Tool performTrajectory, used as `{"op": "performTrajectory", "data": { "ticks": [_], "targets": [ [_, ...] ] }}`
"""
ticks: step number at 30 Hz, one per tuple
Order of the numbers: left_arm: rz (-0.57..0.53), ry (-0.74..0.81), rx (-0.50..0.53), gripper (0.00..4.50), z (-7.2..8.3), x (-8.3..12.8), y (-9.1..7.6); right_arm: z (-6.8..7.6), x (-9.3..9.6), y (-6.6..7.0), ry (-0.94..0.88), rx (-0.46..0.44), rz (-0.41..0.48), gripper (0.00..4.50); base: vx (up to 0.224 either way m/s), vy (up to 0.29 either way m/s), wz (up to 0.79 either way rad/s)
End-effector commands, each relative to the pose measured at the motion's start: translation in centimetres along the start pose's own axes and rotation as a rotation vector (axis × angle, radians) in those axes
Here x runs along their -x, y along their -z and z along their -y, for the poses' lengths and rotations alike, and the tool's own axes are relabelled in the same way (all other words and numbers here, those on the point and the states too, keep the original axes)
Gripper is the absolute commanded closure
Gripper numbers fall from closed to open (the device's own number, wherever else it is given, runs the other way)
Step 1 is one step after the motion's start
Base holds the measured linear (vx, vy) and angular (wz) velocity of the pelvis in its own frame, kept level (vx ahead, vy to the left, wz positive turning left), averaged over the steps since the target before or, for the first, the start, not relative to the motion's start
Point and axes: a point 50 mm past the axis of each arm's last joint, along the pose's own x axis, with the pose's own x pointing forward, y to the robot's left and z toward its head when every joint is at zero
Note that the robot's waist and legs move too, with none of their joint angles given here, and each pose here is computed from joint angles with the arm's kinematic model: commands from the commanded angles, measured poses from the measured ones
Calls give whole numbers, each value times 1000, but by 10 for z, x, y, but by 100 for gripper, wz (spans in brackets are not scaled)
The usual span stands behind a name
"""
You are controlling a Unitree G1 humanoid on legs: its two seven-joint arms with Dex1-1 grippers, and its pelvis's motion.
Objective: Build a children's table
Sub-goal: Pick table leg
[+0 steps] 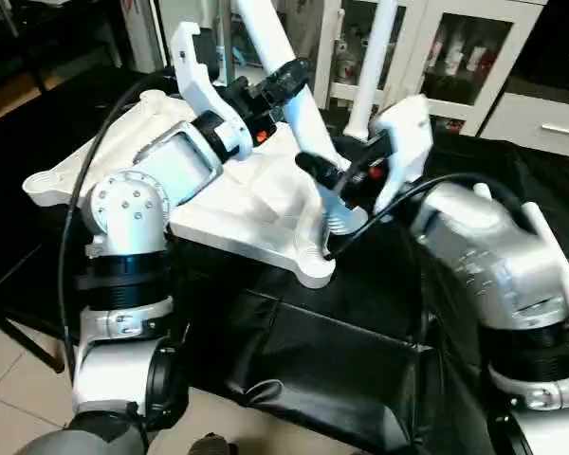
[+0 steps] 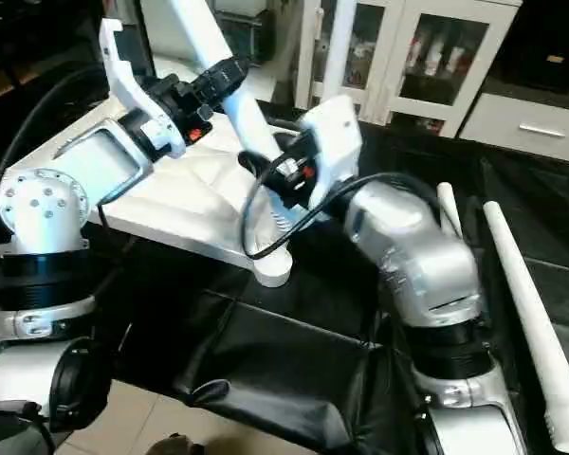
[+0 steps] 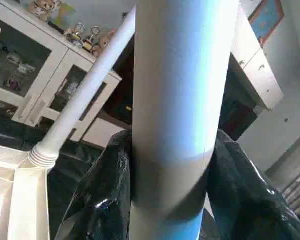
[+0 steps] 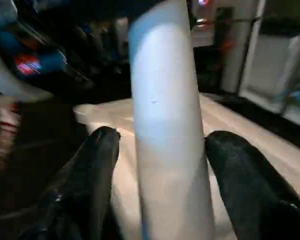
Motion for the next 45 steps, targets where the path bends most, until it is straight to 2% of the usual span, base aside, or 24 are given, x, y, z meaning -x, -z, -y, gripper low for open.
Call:
{"op": "performTrajectory", "data": {
  "ticks": [1,4,5,6,8,9,13,18,27,31,32,40,42,43,44,45],
  "targets": [
    [-24,70,-10,271,8,0,0,5,8,-16,-51,-45,19,113,0,0,0],
    [-49,177,2,271,17,4,-1,14,17,-17,-82,-120,-44,99,0,0,0],
    [-61,241,11,271,22,7,-1,16,22,-17,-106,-144,-69,99,0,0,0],
    [-76,331,18,271,30,11,-2,18,28,-16,-142,-193,-101,76,0,0,0],
    [-105,497,17,271,43,22,-3,20,37,-15,-205,-281,-132,72,0,0,0],
    [-106,501,16,271,44,22,-3,20,37,-15,-207,-285,-132,72,0,0,0],
    [-129,613,-5,271,51,30,-2,17,44,-15,-288,-399,-141,72,0,0,0],
    [-143,688,10,271,55,34,-1,10,48,-12,-380,-470,-177,72,0,0,0],
    [-161,737,8,271,56,38,0,-4,54,-1,-446,-459,-294,72,0,0,0],
    [-189,759,4,271,57,40,2,-7,53,4,-446,-442,-328,109,0,0,0],
    [-198,764,1,271,57,40,3,-8,52,5,-450,-435,-335,129,0,0,0],
    [-205,759,-17,271,56,39,3,-10,47,7,-434,-390,-323,186,0,0,0],
    [-196,711,-38,271,52,37,3,-8,45,7,-402,-350,-299,193,0,0,0],
    [-191,658,-50,236,48,34,3,-6,43,6,-373,-314,-277,217,0,0,0],
    [-175,557,-31,215,40,28,2,-1,38,5,-300,-252,-251,223,0,0,0],
    [-156,491,-12,215,34,25,1,2,34,4,-249,-216,-225,223,0,0,0]
  ]
}}
